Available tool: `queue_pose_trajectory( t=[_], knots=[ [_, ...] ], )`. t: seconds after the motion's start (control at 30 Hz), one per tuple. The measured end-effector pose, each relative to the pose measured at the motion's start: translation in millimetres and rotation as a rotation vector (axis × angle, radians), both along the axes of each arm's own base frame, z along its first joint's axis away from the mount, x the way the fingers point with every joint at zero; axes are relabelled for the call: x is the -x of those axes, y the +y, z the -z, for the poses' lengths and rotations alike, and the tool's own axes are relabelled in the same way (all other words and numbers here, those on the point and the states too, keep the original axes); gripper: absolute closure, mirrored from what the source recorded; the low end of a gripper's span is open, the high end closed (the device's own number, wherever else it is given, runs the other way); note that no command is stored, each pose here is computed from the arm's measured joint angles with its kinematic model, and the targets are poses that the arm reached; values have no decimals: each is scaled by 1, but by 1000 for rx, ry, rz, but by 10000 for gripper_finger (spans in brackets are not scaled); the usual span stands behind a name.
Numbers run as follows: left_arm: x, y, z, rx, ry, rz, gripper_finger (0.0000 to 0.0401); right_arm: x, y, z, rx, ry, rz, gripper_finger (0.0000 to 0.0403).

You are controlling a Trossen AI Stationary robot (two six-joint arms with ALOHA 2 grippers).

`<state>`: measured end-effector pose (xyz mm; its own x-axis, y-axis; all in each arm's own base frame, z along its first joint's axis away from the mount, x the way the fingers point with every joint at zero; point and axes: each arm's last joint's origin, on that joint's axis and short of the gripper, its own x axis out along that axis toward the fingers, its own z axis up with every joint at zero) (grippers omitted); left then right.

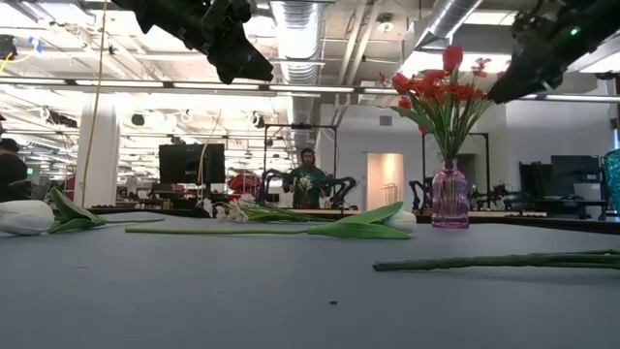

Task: Sort flowers into vase by color
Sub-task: Put the bottom white flowers into the blue vase

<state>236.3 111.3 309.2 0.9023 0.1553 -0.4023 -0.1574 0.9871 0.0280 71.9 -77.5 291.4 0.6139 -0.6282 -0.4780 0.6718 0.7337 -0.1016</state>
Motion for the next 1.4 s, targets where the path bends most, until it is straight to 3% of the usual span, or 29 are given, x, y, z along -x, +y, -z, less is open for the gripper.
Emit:
queue_pose_trajectory(
  t=[0.4,0.8,0.97,1.17,1.3,1.4],
  knots=[
    [0,0,0,1,0,0,253,8,21,-7,32,-116,-303,138],
    [0,0,-1,-3,-7,-1,253,18,34,-33,157,-251,-331,138],
    [0,0,0,0,-1,-1,253,17,36,-54,235,-423,-416,138],
    [0,-1,1,3,8,11,253,13,46,-68,141,-592,-731,138],
    [-1,-4,2,-1,13,36,253,4,42,-61,60,-572,-768,138],
    [-3,-8,2,-5,15,49,253,-10,35,-53,68,-581,-810,138]
  ],
)
